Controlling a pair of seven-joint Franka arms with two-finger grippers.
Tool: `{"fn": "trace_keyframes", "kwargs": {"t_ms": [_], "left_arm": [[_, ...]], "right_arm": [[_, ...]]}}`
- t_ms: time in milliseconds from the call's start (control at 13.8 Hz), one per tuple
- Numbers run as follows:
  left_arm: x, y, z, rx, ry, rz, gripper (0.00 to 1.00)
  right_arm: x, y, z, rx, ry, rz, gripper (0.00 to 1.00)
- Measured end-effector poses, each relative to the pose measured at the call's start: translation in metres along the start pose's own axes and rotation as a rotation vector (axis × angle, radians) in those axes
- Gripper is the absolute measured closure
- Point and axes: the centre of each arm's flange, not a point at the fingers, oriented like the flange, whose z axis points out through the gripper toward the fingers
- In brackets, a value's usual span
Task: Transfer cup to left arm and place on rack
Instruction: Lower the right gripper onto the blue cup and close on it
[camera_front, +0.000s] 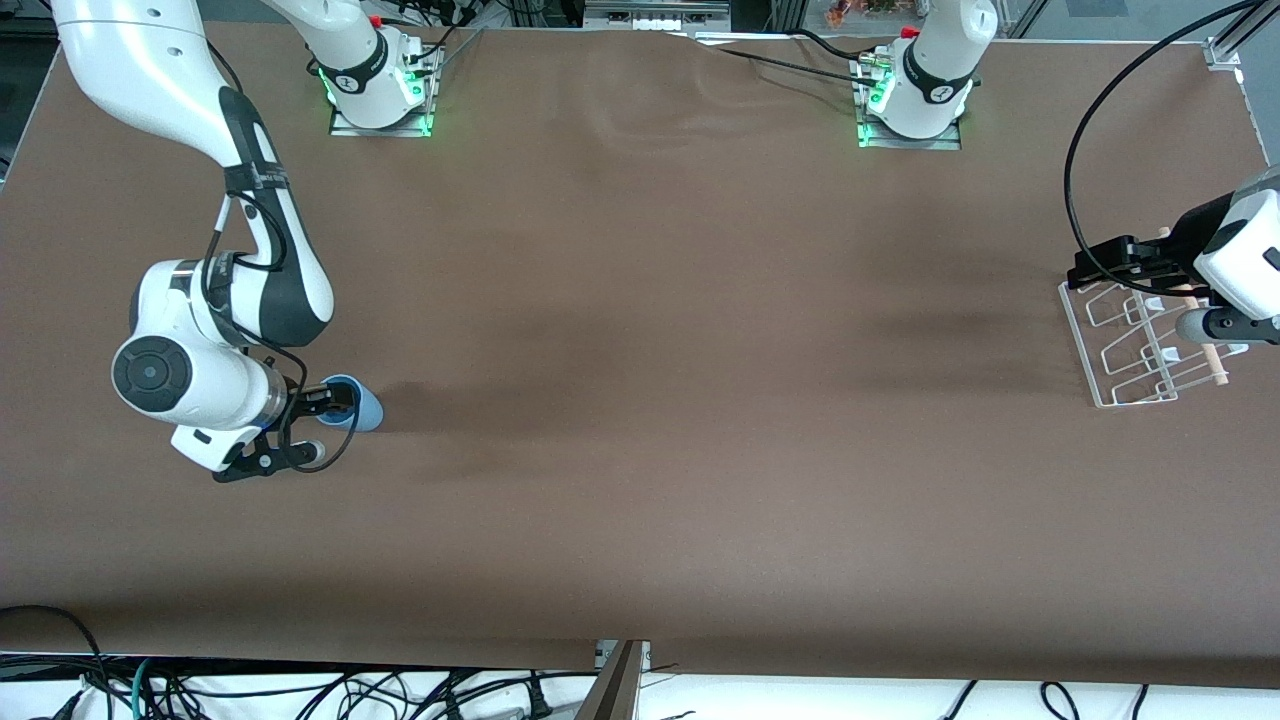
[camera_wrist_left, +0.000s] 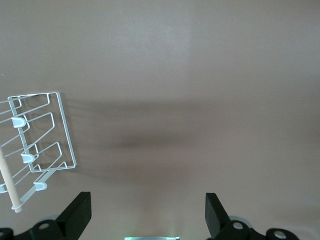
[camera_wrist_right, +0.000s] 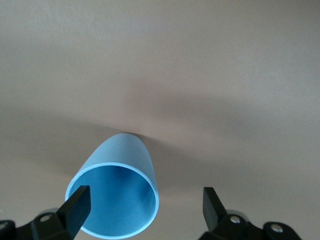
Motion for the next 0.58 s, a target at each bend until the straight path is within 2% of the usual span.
{"fn": "trace_keyframes", "kwargs": {"t_ms": [218,363,436,509,581], "left_arm": [[0.001,0.0,0.002,0.0,-0.004,0.001,0.0],[0.003,-0.002,0.005,0.0,-0.009,-0.003,0.0],[0.005,-0.002,0.008,0.0,-0.015,-0.004,0.0],[0.007,-0.002,0.011,0.001,-0.02,-0.004,0.0],[0.008,-0.001,0.013,0.001,-0.024,-0.003,0.0]], "right_arm": [[-0.006,0.007,0.017,0.004,-0.012,0.0,0.01],[-0.01,0.015,0.03,0.012,-0.023,0.009,0.05],[-0.01,0.016,0.041,0.027,-0.032,0.019,0.14],[-0.01,0.016,0.052,0.046,-0.04,0.028,0.14],[-0.009,0.014,0.062,0.06,-0.047,0.033,0.22]]}}
